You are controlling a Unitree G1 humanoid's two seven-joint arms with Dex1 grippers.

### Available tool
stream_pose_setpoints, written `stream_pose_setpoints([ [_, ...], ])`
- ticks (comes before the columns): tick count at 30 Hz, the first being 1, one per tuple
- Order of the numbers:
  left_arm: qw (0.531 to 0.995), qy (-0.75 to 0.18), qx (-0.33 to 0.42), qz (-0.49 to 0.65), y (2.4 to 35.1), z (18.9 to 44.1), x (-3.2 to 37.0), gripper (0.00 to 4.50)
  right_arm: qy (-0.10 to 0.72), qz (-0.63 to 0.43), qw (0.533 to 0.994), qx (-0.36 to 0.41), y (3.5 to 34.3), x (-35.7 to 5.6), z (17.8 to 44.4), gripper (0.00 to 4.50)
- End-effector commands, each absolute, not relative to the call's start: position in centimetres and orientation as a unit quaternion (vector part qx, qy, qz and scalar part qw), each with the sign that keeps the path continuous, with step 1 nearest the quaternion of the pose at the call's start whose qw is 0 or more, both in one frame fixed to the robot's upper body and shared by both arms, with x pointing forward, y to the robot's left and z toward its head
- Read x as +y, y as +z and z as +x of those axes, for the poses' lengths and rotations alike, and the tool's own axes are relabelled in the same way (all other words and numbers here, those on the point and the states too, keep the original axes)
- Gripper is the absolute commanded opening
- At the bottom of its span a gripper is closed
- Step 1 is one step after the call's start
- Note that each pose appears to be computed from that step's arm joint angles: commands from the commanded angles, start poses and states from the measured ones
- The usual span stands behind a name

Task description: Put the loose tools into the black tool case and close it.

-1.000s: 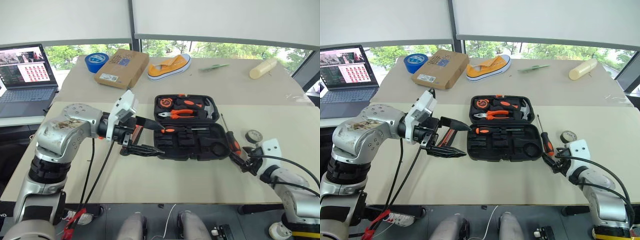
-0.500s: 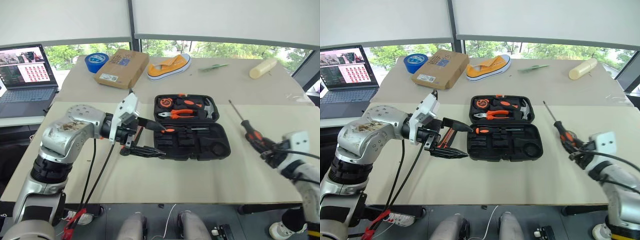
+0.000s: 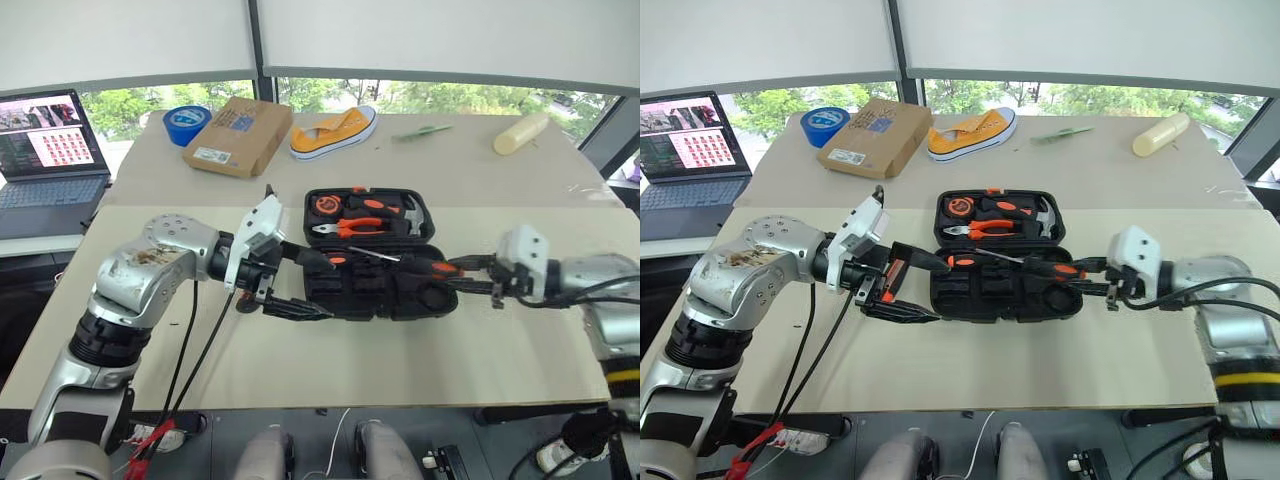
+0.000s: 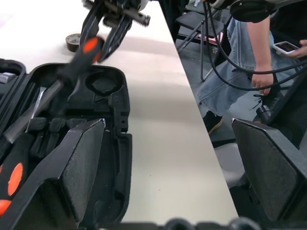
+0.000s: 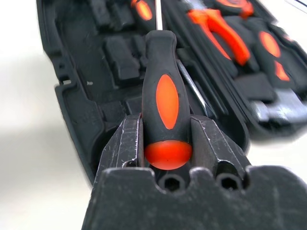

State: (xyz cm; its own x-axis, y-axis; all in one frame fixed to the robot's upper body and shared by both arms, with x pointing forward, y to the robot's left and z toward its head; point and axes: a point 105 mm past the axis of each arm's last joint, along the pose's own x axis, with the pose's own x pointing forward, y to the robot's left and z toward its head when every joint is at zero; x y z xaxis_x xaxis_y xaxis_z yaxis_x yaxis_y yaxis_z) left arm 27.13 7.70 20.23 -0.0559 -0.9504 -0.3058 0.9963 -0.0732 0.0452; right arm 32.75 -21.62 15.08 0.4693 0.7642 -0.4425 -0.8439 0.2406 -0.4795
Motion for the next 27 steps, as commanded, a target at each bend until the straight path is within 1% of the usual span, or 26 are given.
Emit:
stream_pose_setpoints([
  [1, 0.674, -0.721, 0.07, 0.144, 21.1, 27.0, 7.6, 4.5, 0.516, -0.391, 0.761, 0.038, 14.9, -21.3, 34.0, 0.99],
  [6, 0.683, -0.712, 0.072, 0.145, 21.1, 26.9, 8.2, 4.5, 0.528, -0.399, 0.749, 0.031, 14.6, -21.0, 35.0, 0.99],
  [9, 0.703, -0.691, 0.074, 0.148, 21.2, 27.5, 9.3, 4.5, 0.537, -0.415, 0.734, 0.036, 14.2, -20.9, 35.3, 0.99],
  [14, 0.732, -0.661, 0.08, 0.146, 21.3, 28.3, 11.2, 4.5, 0.534, -0.424, 0.73, 0.05, 14.1, -21.2, 36.1, 0.99],
  [16, 0.74, -0.651, 0.083, 0.149, 21.3, 28.5, 11.8, 4.5, 0.534, -0.428, 0.727, 0.053, 14.2, -21.4, 36.2, 2.0],
  [18, 0.743, -0.647, 0.083, 0.15, 21.3, 28.6, 12.1, 4.5, 0.533, -0.425, 0.73, 0.051, 14.4, -21.3, 36.4, 2.58],
  [20, 0.745, -0.645, 0.082, 0.15, 21.3, 28.6, 12.2, 4.5, 0.535, -0.422, 0.731, 0.045, 14.7, -21.1, 36.5, 3.28],
  [23, 0.747, -0.643, 0.081, 0.149, 21.4, 28.6, 12.2, 4.5, 0.536, -0.388, 0.75, 0.019, 16.1, -20.1, 36.8, 4.33],
  [24, 0.747, -0.643, 0.08, 0.149, 21.4, 28.6, 12.2, 4.5, 0.535, -0.364, 0.762, 0.009, 16.8, -19.6, 37.0, 4.47],
  [26, 0.748, -0.642, 0.08, 0.149, 21.4, 28.6, 12.2, 4.5, 0.534, -0.317, 0.784, -0.004, 17.9, -18.6, 37.3, 4.47],
  [27, 0.748, -0.642, 0.08, 0.149, 21.3, 28.6, 12.1, 4.5, 0.536, -0.291, 0.793, -0.008, 18.3, -18.0, 37.3, 4.15],
])
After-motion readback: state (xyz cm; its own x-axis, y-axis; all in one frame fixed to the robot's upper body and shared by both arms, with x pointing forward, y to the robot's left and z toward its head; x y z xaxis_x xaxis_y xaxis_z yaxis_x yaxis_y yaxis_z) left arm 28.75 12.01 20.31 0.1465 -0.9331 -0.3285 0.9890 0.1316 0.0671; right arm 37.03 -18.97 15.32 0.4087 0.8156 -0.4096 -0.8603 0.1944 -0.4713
